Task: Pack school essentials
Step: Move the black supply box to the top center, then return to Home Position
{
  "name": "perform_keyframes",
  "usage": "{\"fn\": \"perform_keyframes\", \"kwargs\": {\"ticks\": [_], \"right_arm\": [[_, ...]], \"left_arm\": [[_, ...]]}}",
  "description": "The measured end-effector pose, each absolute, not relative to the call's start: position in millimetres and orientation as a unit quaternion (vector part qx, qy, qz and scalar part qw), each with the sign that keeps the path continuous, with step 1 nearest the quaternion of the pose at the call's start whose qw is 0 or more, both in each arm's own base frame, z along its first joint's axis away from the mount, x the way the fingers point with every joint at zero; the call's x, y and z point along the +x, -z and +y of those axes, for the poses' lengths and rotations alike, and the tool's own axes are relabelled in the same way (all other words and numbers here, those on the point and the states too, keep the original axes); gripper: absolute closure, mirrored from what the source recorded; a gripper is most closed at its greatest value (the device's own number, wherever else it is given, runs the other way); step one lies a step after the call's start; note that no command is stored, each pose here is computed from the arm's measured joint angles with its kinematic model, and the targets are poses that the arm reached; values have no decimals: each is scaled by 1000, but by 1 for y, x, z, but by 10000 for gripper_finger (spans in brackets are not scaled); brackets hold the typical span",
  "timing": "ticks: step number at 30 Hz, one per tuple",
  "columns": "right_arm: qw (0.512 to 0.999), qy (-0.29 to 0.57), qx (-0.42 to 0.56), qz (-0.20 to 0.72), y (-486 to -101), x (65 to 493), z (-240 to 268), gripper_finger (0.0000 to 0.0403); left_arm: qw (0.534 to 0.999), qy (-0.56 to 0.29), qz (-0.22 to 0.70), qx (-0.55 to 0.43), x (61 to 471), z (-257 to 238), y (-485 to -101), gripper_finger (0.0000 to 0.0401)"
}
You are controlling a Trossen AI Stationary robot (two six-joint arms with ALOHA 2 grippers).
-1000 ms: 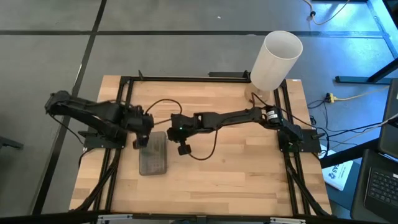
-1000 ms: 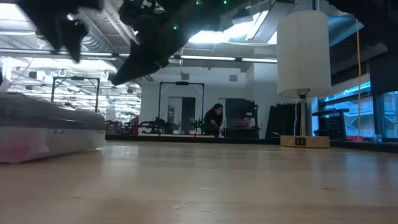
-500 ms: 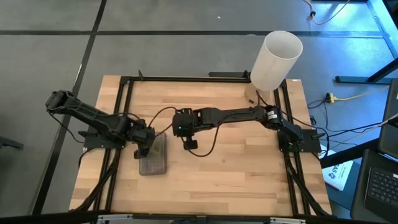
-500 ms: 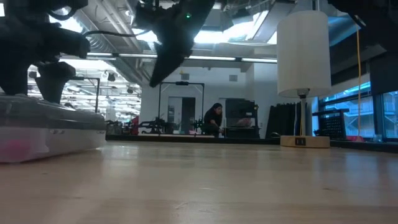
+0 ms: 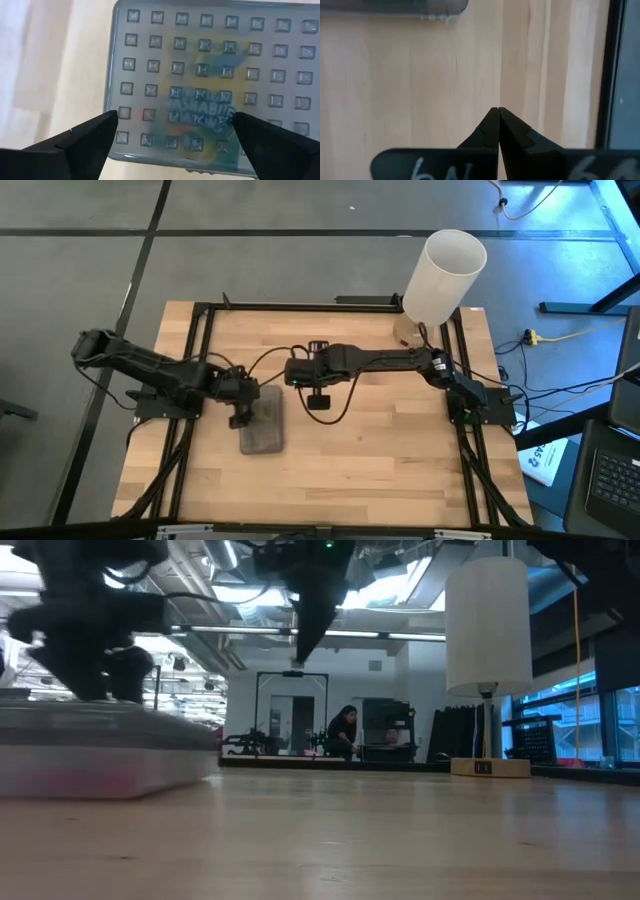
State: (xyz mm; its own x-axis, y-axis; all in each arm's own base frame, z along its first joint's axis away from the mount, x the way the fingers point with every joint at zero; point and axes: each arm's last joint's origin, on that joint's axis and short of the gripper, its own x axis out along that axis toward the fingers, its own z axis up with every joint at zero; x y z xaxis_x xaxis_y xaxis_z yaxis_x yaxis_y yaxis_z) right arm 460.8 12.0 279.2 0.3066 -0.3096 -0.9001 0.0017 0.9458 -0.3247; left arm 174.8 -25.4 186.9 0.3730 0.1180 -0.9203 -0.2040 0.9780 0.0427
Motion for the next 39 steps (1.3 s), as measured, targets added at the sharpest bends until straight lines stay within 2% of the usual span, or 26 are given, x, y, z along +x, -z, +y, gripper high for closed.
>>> {"fn": "perform_keyframes", "kwargs": {"ticks": [10, 15, 20, 29, 39], "right_arm": [[776, 117, -137, 605, -290, 449, 24, 397], [774, 121, -132, 607, -295, 445, 25, 397], [777, 115, -139, 603, -304, 439, 25, 397], [813, 126, -128, 553, -357, 410, 18, 397], [833, 177, -114, 512, -402, 370, 20, 397]], "left_arm": [[867, -75, 491, 33, 218, 10, -174, 7], [878, -65, 471, 51, 229, 25, -180, 7], [866, -79, 492, 46, 226, 29, -197, 7], [896, -77, 435, 43, 210, 23, -255, 7], [922, -58, 381, 51, 197, 12, -278, 7]]}}
